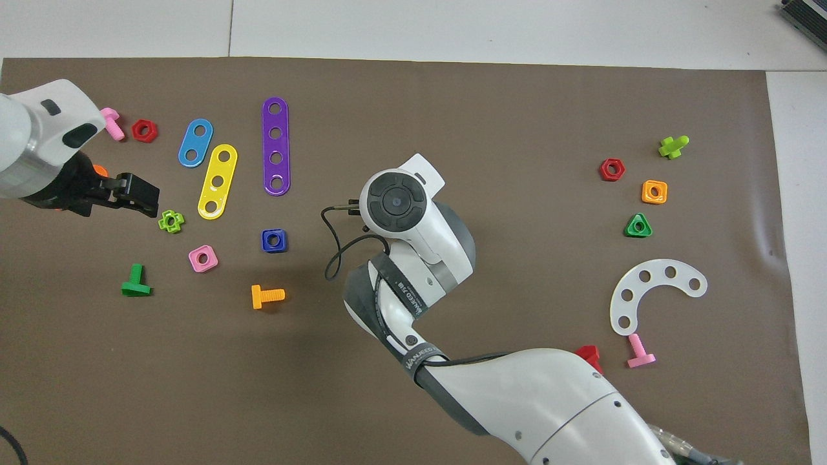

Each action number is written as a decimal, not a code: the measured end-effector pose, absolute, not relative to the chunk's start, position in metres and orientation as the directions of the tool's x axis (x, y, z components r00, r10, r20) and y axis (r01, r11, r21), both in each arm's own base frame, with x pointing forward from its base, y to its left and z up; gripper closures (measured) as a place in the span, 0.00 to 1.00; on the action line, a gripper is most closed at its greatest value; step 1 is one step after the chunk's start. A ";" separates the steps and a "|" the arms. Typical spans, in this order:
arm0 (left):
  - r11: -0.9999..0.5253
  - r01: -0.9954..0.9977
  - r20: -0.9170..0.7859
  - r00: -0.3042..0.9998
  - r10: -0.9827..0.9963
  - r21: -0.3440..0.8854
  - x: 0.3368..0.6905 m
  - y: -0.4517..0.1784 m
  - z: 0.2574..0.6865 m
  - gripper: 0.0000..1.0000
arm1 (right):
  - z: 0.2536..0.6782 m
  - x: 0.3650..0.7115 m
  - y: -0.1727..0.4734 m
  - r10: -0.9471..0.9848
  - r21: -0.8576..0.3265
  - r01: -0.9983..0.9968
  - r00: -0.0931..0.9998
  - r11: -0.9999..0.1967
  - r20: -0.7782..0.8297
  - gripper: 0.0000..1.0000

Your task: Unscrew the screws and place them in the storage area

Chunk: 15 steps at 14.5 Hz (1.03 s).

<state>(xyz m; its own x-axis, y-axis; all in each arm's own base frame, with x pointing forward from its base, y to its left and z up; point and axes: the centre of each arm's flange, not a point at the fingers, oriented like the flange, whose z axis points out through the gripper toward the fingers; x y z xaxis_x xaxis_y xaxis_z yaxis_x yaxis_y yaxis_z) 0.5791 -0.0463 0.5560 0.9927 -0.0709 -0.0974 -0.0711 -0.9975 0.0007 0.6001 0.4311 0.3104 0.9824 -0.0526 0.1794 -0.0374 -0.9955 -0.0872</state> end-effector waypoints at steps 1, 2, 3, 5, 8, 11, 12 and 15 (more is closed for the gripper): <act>-0.998 -0.065 -0.092 0.994 -0.065 0.000 0.575 -0.042 0.569 0.00 | 0.311 0.600 0.431 -0.053 -0.088 -0.037 0.982 -0.995 0.181 0.81; -0.998 -0.061 -0.088 0.994 -0.060 0.000 0.571 -0.040 0.579 0.00 | 0.312 0.601 0.431 -0.054 -0.086 -0.039 0.982 -0.996 0.179 0.81; -0.998 -0.059 -0.082 0.995 -0.059 0.000 0.569 -0.039 0.587 0.00 | 0.315 0.602 0.428 -0.057 -0.078 -0.044 0.983 -0.996 0.174 0.81; -0.998 -0.062 -0.068 0.996 -0.062 0.000 0.569 -0.040 0.596 0.00 | 0.336 0.616 0.410 -0.086 -0.071 -0.073 0.977 -0.995 0.197 0.81; -0.998 -0.064 -0.067 0.996 -0.064 0.001 0.569 -0.041 0.596 0.00 | 0.409 0.643 0.327 -0.113 -0.054 -0.104 0.969 -0.993 0.221 0.81; -0.998 -0.065 -0.067 0.996 -0.065 0.001 0.569 -0.042 0.596 0.00 | 0.453 0.637 0.216 -0.068 -0.015 -0.067 0.981 -0.998 0.181 0.81; -0.998 -0.066 -0.067 0.996 -0.065 0.001 0.569 -0.042 0.596 0.00 | 0.451 0.630 0.182 -0.047 -0.002 -0.048 0.986 -0.999 0.159 0.81; -0.998 -0.066 -0.067 0.996 -0.066 0.001 0.569 -0.043 0.596 0.00 | 0.418 0.611 0.100 -0.001 0.023 -0.004 0.995 -1.000 0.098 0.81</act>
<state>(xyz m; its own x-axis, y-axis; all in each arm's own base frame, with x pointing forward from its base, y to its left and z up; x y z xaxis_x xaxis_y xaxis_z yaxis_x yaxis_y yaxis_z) 0.5690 -0.0426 0.5964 0.9956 -0.0661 -0.0665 -0.0662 -0.9978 0.0008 0.6106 0.0996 0.4176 0.9952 -0.0013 0.0983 -0.0035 -0.9997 0.0225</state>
